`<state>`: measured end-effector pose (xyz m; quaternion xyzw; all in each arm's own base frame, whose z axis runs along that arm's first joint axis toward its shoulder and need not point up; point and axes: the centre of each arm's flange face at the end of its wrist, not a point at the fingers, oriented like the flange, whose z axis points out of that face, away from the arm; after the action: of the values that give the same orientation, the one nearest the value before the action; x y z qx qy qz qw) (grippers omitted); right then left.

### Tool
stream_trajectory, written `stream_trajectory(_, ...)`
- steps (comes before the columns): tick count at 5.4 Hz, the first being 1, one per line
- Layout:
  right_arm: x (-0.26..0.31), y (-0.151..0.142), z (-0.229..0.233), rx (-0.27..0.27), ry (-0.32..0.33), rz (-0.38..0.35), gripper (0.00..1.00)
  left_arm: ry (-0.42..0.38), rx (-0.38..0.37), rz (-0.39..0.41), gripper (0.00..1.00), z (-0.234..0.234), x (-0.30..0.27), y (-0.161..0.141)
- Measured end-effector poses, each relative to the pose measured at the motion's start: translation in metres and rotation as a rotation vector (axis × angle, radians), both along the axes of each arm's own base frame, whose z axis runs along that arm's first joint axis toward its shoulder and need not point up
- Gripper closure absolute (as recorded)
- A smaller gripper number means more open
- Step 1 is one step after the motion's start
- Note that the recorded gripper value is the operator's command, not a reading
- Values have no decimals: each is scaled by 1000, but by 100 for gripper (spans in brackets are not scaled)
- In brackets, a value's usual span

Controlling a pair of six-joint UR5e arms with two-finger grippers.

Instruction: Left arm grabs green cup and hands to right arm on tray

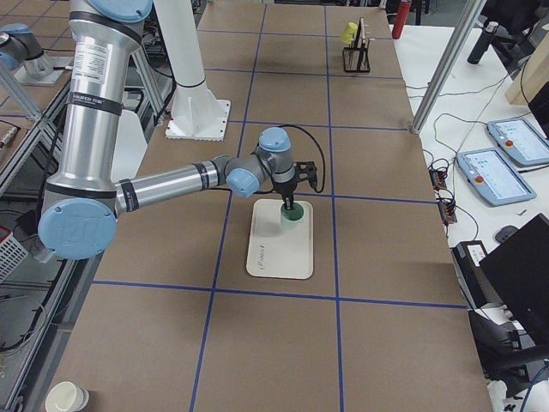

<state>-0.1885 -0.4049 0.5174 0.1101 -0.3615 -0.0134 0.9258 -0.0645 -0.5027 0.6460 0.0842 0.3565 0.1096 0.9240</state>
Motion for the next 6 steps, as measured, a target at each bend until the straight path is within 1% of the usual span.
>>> stream_trajectory(2,0,-6,14,-10,42,55,100,16,6,-2,0,-2,-2,3)
stream_trajectory(3,-5,-5,22,-26,40,88,100,18,11,-2,0,-5,-2,3)
stream_trajectory(4,-14,-1,27,-29,22,113,65,20,14,-2,0,-7,-2,3)
stream_trajectory(5,-22,4,29,-29,13,131,1,21,18,-2,0,-8,-2,3)
stream_trajectory(6,-27,6,29,-26,12,137,0,21,18,-2,0,-9,-2,3)
